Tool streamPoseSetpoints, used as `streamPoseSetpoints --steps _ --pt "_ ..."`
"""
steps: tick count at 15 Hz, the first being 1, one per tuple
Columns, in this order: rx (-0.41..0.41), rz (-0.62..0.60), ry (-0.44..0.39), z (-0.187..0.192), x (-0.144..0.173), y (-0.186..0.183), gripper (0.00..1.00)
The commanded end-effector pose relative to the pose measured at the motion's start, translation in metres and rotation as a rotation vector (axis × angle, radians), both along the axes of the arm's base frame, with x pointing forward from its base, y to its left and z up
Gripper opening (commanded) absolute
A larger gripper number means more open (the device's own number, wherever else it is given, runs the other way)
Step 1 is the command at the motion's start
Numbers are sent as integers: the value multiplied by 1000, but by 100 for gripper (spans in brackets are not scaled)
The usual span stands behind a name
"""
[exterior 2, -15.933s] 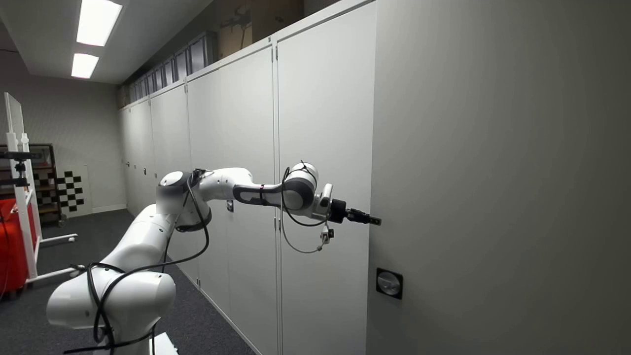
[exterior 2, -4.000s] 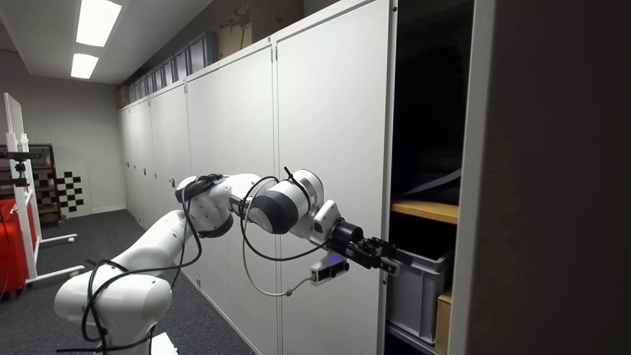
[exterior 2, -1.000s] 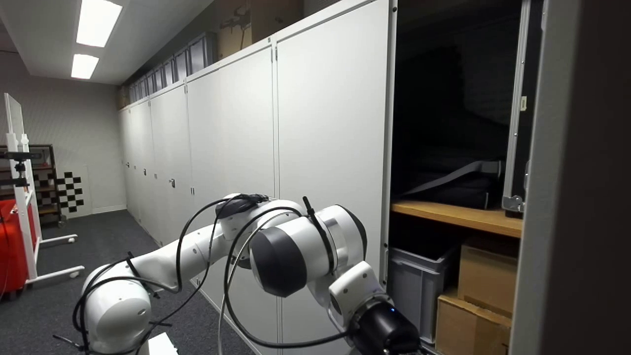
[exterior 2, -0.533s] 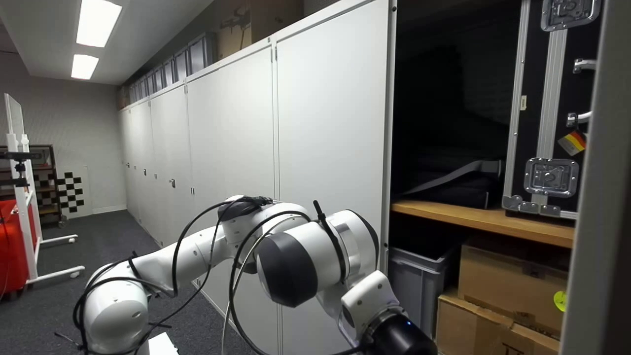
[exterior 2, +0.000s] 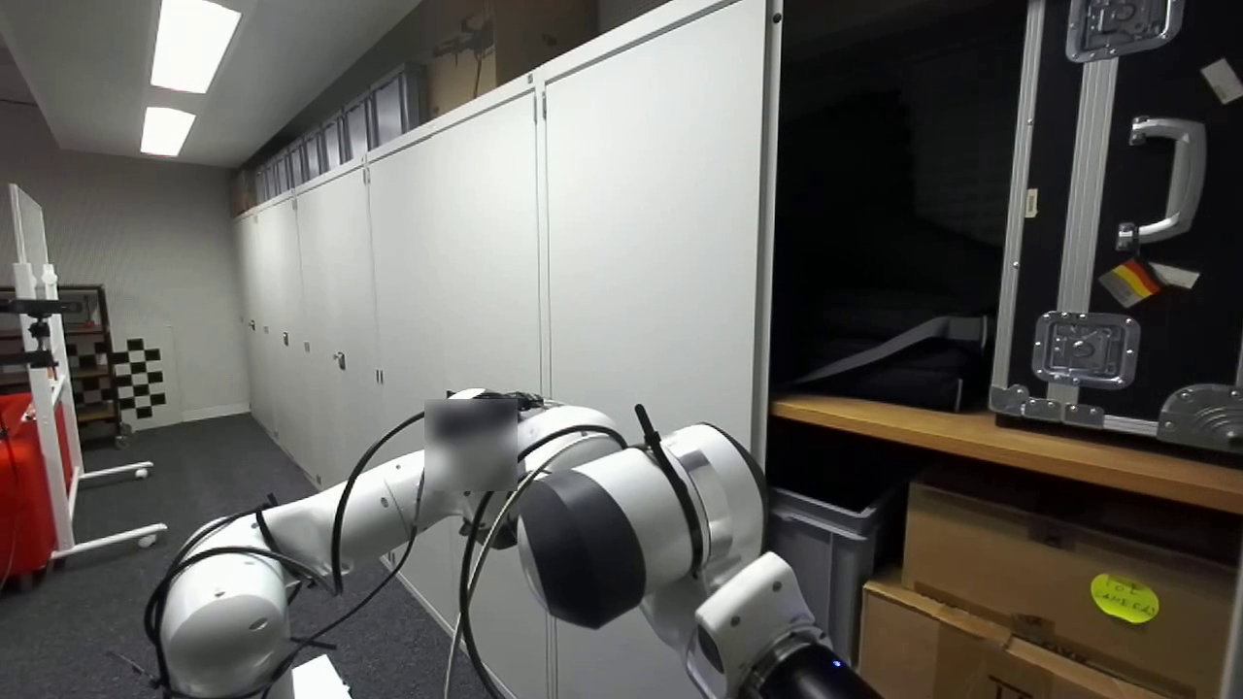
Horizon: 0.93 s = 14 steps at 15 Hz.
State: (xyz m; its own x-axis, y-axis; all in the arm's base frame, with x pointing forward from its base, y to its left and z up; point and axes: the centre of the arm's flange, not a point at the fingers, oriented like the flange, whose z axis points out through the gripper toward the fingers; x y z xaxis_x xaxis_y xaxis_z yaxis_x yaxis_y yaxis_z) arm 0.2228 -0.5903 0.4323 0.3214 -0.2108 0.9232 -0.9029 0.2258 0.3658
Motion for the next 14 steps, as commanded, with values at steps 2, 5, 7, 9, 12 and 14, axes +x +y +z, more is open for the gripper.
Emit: streamPoseSetpoints --steps 2,5,7,9,12,14 --pt "-13 -48 -15 19 33 -46 0" --pt "-13 -51 -16 16 30 -54 0" --pt "-10 -53 -15 14 27 -60 0" --pt "-6 -55 -9 12 26 -65 0" --pt "5 -57 0 6 24 -71 0" --pt "12 -59 8 3 23 -74 0"
